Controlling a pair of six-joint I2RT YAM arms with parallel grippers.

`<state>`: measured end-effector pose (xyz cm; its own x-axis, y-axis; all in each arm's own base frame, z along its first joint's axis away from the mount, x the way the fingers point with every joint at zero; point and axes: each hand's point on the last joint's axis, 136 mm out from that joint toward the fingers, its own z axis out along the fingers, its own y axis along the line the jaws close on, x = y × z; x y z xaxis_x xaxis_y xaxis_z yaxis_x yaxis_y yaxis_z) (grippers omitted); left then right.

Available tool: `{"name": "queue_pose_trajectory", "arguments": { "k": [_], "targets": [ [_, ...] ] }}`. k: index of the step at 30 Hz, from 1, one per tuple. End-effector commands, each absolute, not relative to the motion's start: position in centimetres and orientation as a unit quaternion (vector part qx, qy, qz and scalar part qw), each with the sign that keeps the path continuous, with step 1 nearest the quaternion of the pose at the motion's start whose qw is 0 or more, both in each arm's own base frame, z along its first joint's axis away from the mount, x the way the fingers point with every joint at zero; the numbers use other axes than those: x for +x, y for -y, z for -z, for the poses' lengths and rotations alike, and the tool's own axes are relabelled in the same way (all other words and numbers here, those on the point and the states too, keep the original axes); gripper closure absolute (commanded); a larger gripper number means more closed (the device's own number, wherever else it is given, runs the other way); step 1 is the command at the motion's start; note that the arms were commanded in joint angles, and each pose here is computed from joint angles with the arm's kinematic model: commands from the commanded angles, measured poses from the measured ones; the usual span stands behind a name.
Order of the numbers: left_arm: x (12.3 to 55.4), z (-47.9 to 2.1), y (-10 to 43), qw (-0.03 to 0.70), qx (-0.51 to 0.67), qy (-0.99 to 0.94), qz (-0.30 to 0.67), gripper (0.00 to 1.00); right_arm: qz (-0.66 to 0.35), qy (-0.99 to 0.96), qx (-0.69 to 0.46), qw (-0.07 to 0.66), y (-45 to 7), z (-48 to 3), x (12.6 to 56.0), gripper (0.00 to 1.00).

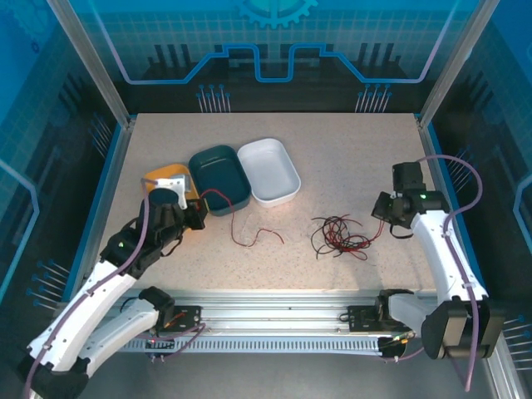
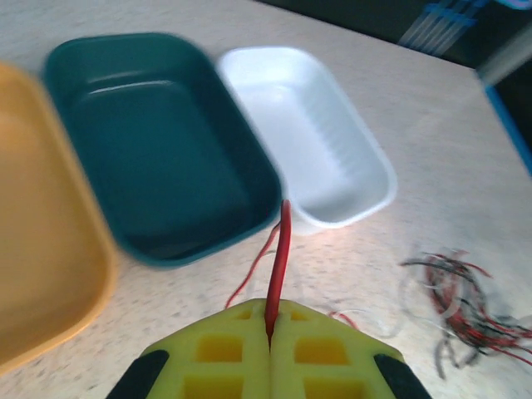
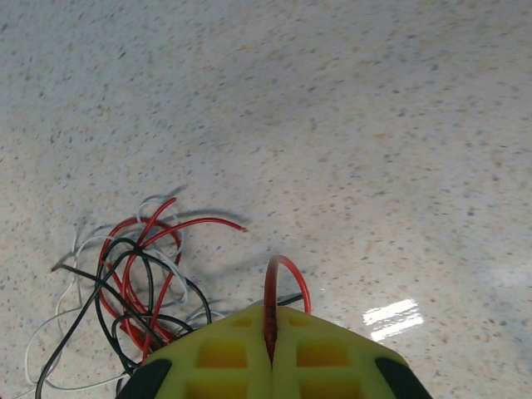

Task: Untangle the cables

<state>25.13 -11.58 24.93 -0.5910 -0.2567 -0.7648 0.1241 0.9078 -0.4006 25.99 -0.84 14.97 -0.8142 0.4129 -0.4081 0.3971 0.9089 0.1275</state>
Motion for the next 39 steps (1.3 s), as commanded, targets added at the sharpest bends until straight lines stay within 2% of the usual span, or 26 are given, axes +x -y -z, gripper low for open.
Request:
{"name": "queue_pose_trajectory", "arguments": {
  "k": [1,11,16,26,31,39],
  "targets": [
    [25.1,-30.6,14.5,0.490,0.034,-0.831,0.261,1.00,-0.045,-0.952,0.198,0.227,-1.4,-15.2,27.3,1.00],
    [23.8,-42.7,18.0,0.539,0.131,-0.757,0.346,1.00,-0.049,-0.962,0.163,0.215,-3.8,-14.5,28.4,1.00],
    [23.0,-46.8,19.1,0.561,0.171,-0.718,0.375,1.00,-0.054,-0.962,0.152,0.220,-4.3,-14.7,28.5,1.00],
    [24.3,-48.3,23.2,0.538,0.212,-0.693,0.430,1.00,-0.061,-0.961,0.144,0.229,-4.9,-15.3,28.7,1.00],
    [24.2,-48.0,26.4,0.504,0.244,-0.693,0.455,1.00,-0.053,-0.961,0.138,0.234,-4.8,-16.2,29.0,0.93],
    [25.4,-47.1,27.9,0.489,0.246,-0.704,0.452,1.00,-0.049,-0.960,0.138,0.239,-4.6,-16.4,28.7,0.92]
  ]
}}
